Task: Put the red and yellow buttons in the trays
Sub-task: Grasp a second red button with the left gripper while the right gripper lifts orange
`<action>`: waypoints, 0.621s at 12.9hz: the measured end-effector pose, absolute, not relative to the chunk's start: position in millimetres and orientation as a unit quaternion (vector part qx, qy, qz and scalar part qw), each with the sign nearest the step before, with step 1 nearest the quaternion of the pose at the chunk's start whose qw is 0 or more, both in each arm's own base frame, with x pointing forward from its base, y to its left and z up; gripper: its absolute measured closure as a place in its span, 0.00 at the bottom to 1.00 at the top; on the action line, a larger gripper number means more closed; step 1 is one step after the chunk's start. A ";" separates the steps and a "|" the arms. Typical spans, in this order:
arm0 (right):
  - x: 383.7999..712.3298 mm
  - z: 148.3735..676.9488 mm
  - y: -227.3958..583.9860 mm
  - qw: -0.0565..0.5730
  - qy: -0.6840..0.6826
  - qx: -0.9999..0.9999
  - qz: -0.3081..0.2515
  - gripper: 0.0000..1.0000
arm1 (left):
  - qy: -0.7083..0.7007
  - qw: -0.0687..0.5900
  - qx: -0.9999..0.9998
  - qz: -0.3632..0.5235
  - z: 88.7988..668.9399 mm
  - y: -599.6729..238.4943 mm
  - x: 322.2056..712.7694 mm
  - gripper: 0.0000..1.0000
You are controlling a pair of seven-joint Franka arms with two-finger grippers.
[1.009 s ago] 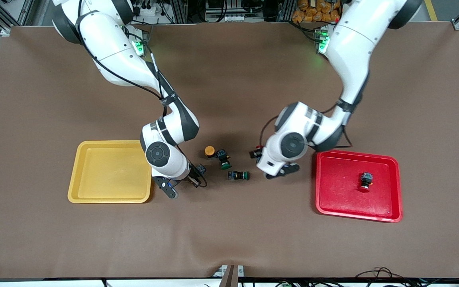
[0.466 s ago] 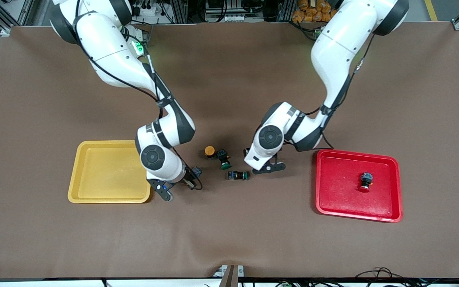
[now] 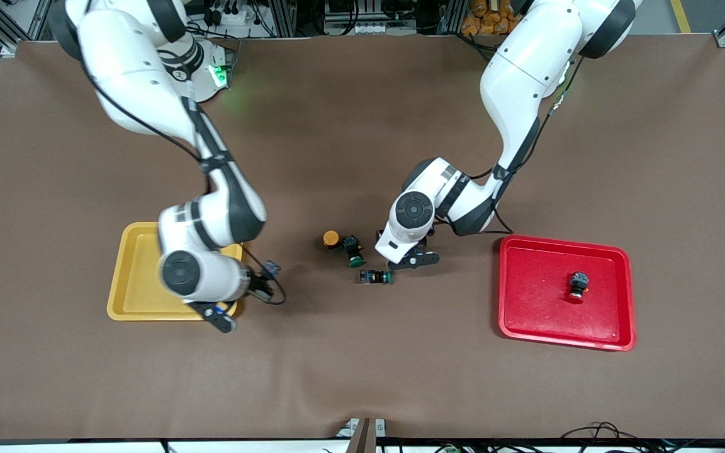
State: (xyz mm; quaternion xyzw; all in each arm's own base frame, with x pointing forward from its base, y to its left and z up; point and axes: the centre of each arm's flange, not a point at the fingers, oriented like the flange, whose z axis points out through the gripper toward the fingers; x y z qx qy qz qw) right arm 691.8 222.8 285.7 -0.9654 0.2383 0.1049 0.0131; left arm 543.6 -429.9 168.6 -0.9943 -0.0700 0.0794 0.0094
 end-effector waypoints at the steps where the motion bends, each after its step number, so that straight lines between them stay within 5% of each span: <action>1: 692.8 302.7 192.2 0.013 0.198 -0.972 0.124 0.67 | -0.062 0.008 -0.995 0.078 169.6 -427.9 545.8 0.13; 5: 693.2 294.9 67.9 0.037 0.071 -0.983 0.168 0.67 | -0.045 0.005 -0.996 0.075 175.1 -423.7 551.9 0.63; 8: 685.4 243.1 3.3 0.054 0.012 -0.988 0.145 0.67 | -0.011 0.019 -0.996 0.087 181.8 -394.6 570.2 0.67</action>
